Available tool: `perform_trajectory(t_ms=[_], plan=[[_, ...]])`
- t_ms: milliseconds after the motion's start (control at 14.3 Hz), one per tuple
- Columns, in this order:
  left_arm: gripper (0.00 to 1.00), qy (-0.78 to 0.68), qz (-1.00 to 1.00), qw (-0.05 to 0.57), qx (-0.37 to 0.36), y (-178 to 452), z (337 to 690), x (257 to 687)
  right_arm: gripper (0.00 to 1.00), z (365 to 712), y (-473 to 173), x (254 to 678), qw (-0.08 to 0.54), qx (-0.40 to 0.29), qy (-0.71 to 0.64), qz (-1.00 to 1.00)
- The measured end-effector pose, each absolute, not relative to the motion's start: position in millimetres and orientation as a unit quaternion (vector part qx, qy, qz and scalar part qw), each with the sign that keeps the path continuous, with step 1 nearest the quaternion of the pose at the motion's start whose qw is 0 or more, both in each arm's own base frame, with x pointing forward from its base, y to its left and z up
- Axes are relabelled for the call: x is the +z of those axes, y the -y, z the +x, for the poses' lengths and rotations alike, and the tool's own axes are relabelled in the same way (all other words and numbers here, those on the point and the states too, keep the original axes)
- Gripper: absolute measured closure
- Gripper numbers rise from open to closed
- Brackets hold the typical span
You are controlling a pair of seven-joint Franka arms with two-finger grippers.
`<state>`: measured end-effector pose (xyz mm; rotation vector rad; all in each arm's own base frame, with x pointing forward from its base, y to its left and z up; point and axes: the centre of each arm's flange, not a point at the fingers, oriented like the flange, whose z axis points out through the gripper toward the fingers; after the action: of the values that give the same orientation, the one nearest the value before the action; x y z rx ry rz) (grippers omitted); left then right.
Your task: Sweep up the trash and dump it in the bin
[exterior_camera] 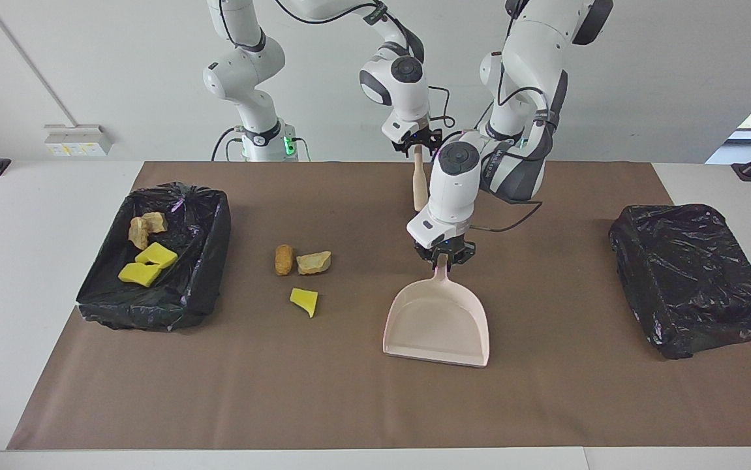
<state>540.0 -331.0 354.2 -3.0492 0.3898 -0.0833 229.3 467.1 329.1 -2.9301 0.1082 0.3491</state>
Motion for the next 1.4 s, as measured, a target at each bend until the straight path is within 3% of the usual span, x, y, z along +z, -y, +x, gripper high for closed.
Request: perform_trajectory(t_ms=[70,280,350,630,910,1401], plan=[[0.69,-0.129,-0.991,0.036,-0.029,330,540,355,0.35,229,-467,329,0.094,0.118,-0.036,-0.988],[0.69,-0.186,-0.981,0.060,-0.013,318,539,367,0.70,232,-466,328,0.094,0.118,-0.038,-0.988],[0.69,-0.224,-0.972,0.072,-0.001,311,537,375,0.74,235,-465,328,0.095,0.117,-0.040,-0.988],[0.69,-0.350,-0.932,0.092,0.013,285,536,412,0.74,244,-463,327,0.097,0.117,-0.041,-0.988],[0.69,-0.469,-0.878,0.089,0.017,276,542,417,0.74,247,-459,339,0.079,0.131,-0.034,-0.988],[0.69,-0.668,-0.738,0.092,0.023,292,549,382,0.74,272,-369,441,0.021,0.163,0.002,-0.986]])
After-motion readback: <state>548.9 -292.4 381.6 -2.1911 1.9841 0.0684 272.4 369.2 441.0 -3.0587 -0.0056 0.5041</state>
